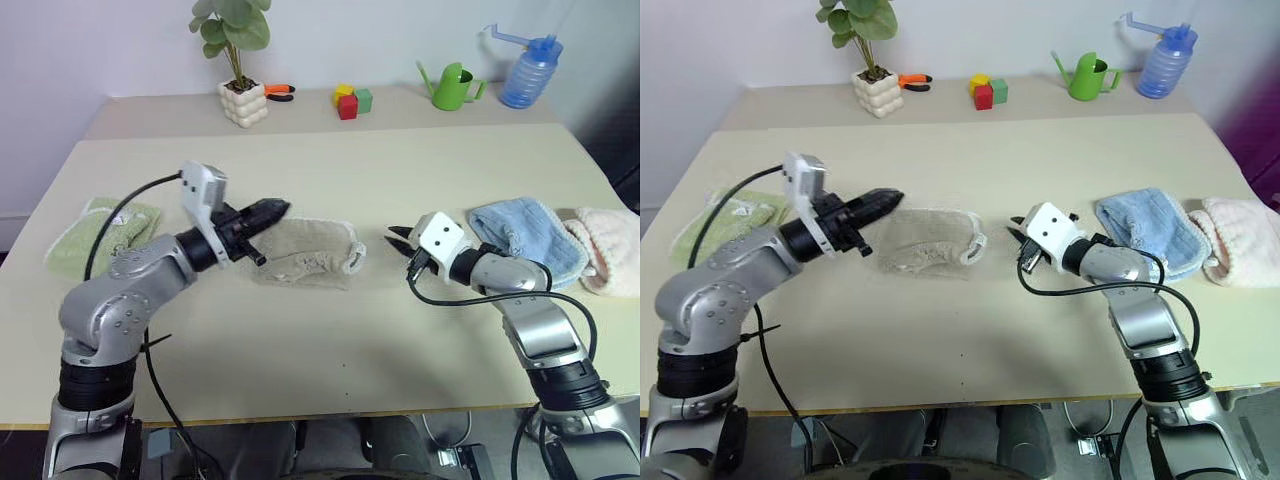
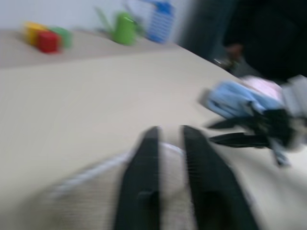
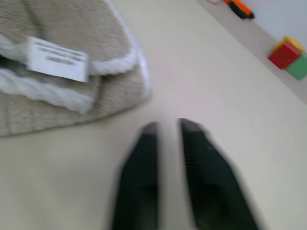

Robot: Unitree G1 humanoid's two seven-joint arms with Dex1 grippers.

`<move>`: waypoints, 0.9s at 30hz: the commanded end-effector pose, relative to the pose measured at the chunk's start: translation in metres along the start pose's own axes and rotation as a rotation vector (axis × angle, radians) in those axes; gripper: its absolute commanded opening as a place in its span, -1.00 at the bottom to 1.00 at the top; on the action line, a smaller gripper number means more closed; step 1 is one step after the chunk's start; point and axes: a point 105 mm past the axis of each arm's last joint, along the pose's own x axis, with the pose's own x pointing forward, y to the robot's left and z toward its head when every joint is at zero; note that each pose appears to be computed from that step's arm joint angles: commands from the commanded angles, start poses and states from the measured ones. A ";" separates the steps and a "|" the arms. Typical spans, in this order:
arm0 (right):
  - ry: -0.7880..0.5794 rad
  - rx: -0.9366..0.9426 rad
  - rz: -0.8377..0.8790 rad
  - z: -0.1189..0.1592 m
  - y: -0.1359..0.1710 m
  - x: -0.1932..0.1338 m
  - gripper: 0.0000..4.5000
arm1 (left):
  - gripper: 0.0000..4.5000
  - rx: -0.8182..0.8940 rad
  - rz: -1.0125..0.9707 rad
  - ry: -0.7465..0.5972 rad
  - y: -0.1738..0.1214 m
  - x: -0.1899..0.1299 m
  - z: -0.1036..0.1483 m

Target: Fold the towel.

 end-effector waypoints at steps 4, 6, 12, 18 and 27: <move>-0.206 0.135 -0.039 0.053 -0.015 0.007 -0.99 | -1.00 0.158 0.060 0.100 0.011 0.002 -0.015; -0.276 0.199 0.021 0.073 -0.002 0.017 -0.99 | -1.00 0.160 0.067 0.159 0.015 0.004 -0.036; -0.195 0.206 0.160 0.068 0.043 0.050 -0.99 | -1.00 0.129 0.043 0.260 0.013 0.009 -0.079; 0.020 0.175 0.278 0.010 0.087 0.055 -0.99 | -1.00 0.123 0.070 0.335 0.015 0.001 -0.111; -0.026 0.212 0.150 0.018 0.059 0.045 -0.89 | -1.00 0.051 0.118 0.266 0.014 -0.012 -0.108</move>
